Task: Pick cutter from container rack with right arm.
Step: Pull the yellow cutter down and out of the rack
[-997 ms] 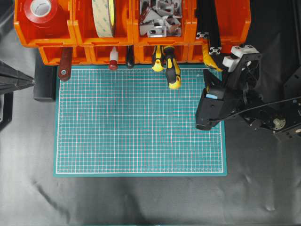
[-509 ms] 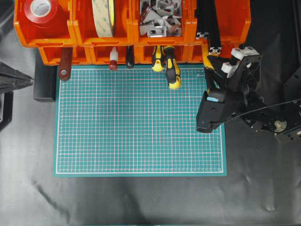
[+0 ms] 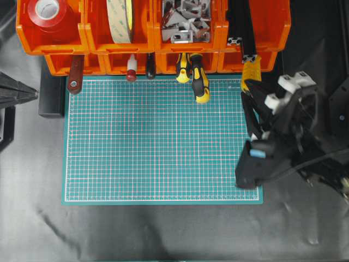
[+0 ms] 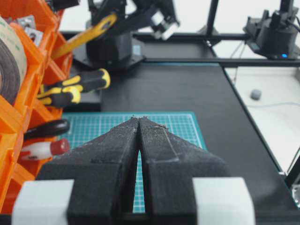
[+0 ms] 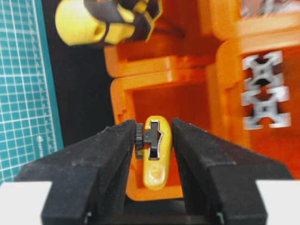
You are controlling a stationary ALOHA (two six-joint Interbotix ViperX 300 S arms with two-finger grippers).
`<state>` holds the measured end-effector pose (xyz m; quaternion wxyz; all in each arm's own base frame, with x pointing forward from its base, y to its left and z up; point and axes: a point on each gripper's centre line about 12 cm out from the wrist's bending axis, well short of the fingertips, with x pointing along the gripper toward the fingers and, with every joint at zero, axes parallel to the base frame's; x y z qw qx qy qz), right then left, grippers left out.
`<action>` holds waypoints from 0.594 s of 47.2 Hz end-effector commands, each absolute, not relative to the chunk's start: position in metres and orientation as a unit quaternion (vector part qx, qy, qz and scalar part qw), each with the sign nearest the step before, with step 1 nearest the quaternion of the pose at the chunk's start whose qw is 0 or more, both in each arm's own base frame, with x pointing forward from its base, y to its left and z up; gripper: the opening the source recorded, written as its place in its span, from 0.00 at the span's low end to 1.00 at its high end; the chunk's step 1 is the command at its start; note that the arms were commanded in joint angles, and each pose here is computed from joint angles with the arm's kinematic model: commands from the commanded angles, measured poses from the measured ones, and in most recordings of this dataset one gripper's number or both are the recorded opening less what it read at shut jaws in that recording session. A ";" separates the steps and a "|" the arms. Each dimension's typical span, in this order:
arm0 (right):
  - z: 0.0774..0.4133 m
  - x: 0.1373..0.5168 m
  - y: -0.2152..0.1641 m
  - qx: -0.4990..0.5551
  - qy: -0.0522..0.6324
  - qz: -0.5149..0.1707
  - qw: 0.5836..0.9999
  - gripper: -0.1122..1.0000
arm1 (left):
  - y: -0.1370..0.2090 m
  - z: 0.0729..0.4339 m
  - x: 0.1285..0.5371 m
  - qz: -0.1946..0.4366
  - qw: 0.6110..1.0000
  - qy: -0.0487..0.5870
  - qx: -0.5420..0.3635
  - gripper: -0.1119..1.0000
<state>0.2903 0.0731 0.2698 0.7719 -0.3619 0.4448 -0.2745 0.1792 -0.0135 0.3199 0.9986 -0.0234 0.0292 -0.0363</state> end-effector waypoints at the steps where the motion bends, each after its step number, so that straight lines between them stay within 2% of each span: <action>1: 0.302 0.293 0.092 -0.362 0.424 -0.271 0.784 0.35 | -0.014 0.324 0.180 -0.036 0.999 0.024 -0.022 0.10; 14: 0.354 0.299 0.159 -0.372 0.384 -0.217 0.817 0.35 | -0.013 0.325 0.179 -0.036 0.999 0.022 -0.022 0.10; 28: 0.345 0.329 0.228 -0.384 0.343 -0.143 0.845 0.35 | -0.013 0.325 0.179 -0.036 0.999 0.022 -0.024 0.10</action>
